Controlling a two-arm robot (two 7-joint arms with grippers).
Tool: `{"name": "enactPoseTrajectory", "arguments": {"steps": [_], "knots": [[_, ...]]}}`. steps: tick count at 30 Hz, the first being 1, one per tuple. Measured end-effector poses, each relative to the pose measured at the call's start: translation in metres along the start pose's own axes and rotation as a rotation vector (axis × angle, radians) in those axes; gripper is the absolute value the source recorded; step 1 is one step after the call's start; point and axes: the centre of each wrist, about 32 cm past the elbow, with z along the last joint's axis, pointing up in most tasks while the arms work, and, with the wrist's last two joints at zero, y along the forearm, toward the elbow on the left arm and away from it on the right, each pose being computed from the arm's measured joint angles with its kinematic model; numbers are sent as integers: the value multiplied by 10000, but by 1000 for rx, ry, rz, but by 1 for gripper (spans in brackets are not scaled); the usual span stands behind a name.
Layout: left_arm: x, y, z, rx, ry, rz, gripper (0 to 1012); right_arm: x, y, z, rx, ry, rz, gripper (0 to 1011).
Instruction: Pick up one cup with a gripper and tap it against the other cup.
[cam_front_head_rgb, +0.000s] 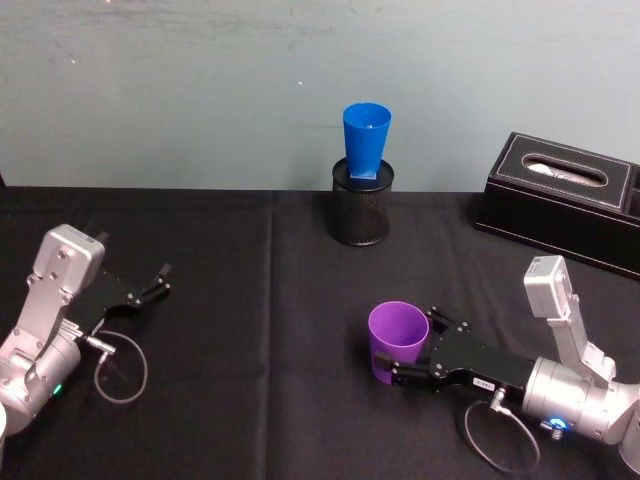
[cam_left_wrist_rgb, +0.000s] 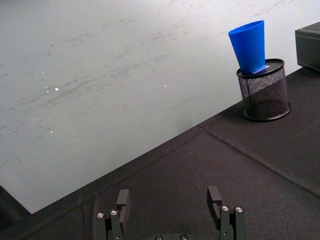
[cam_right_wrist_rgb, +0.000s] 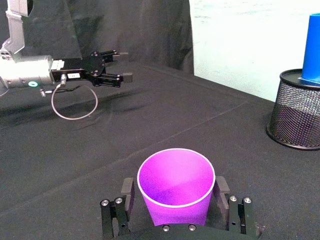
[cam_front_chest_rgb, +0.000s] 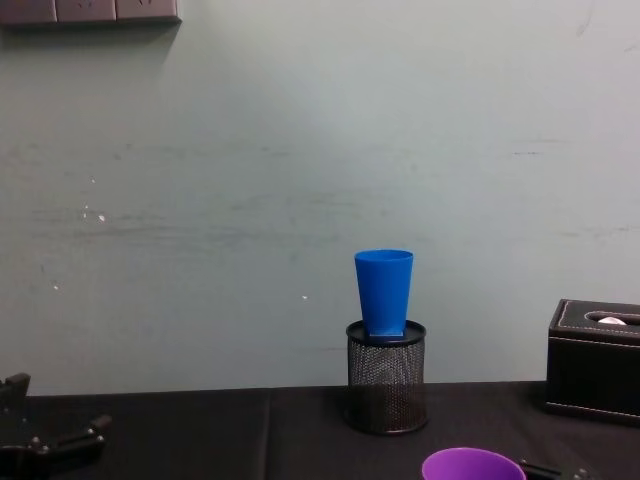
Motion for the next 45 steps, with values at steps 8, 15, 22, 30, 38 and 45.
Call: {"name": "enactPoseTrajectory", "arguments": {"steps": [8, 15, 22, 30, 38, 45], "knots": [[0, 0, 0, 0, 0, 0, 1011, -10, 25, -2, 16, -3, -6, 1000], [0, 0, 0, 0, 0, 0, 1011, -18, 43, -3, 20, -26, -6, 1000], [0, 0, 0, 0, 0, 0, 1011, -24, 44, -5, 21, -31, -11, 1000], [0, 0, 0, 0, 0, 0, 1011, -24, 44, -4, 21, -30, -10, 997], [0, 0, 0, 0, 0, 0, 1011, -24, 43, -5, 20, -29, -9, 805], [0, 0, 0, 0, 0, 0, 1011, -24, 43, -4, 20, -28, -8, 749]]}}
